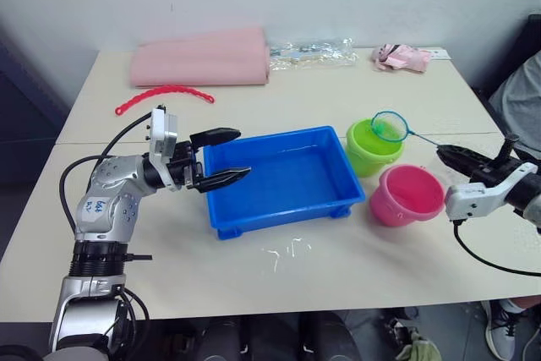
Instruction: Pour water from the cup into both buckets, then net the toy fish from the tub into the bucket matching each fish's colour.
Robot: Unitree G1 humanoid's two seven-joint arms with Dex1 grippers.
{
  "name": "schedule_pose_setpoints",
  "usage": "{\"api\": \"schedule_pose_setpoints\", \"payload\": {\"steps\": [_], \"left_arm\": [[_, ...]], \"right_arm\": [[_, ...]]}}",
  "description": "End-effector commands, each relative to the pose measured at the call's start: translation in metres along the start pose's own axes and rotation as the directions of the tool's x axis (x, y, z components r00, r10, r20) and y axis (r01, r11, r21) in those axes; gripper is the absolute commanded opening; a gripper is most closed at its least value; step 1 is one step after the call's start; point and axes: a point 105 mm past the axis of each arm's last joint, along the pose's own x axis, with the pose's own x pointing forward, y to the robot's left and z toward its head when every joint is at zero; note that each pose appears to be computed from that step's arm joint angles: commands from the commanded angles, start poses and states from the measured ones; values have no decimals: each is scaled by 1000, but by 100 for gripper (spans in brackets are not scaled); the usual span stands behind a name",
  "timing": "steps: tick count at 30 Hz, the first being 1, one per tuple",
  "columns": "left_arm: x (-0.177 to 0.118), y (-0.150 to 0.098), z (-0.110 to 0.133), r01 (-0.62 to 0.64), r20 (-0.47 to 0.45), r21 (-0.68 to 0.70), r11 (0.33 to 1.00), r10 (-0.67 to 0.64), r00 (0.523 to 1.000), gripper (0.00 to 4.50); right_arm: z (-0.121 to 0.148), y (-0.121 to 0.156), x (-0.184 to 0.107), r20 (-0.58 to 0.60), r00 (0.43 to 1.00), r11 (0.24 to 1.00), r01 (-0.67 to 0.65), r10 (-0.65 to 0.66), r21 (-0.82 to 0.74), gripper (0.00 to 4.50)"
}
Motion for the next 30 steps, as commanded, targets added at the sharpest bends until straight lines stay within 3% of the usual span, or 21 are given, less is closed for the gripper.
{"api": "schedule_pose_setpoints", "payload": {"steps": [1, 11, 13, 15, 16, 18, 20, 24, 30], "left_arm": [[1, 0, 9, 15, 6, 46, 999, -15, 1000, 448], [-1, 2, 8, 10, 0, 57, 998, -10, 1000, 448], [-3, 2, 10, 7, 1, 61, 998, -7, 1000, 448], [-8, 3, 14, 3, 3, 64, 998, -3, 1000, 448], [-13, 3, 17, 2, 3, 65, 998, -2, 1000, 448], [-21, 2, 21, 5, 1, 66, 998, -5, 1000, 448], [-34, 3, 31, 5, -4, 63, 998, -5, 1000, 448], [-56, -3, 39, 23, -78, 75, 997, -17, 997, 448], [-78, -30, 24, 132, -247, 89, 987, -107, 963, 448]], "right_arm": [[-10, -12, -1, -36, 999, 999, 29, -30, -28, 0], [-2, -19, 1, -24, 992, 992, 125, -125, 31, 0], [-2, -26, -2, -43, 981, 959, 194, -189, 205, 0], [7, -31, -5, 0, 973, 873, 207, -231, 442, 0], [13, -36, -7, 29, 966, 781, 189, -256, 596, 0], [26, -44, -12, 95, 952, 551, 87, -292, 830, 0], [45, -54, -16, 227, 928, 405, -94, -295, 909, 0], [94, -54, -19, 505, 841, 285, -445, -193, 849, 0], [151, -31, -16, 752, 654, 266, -713, -78, 648, 0]]}}
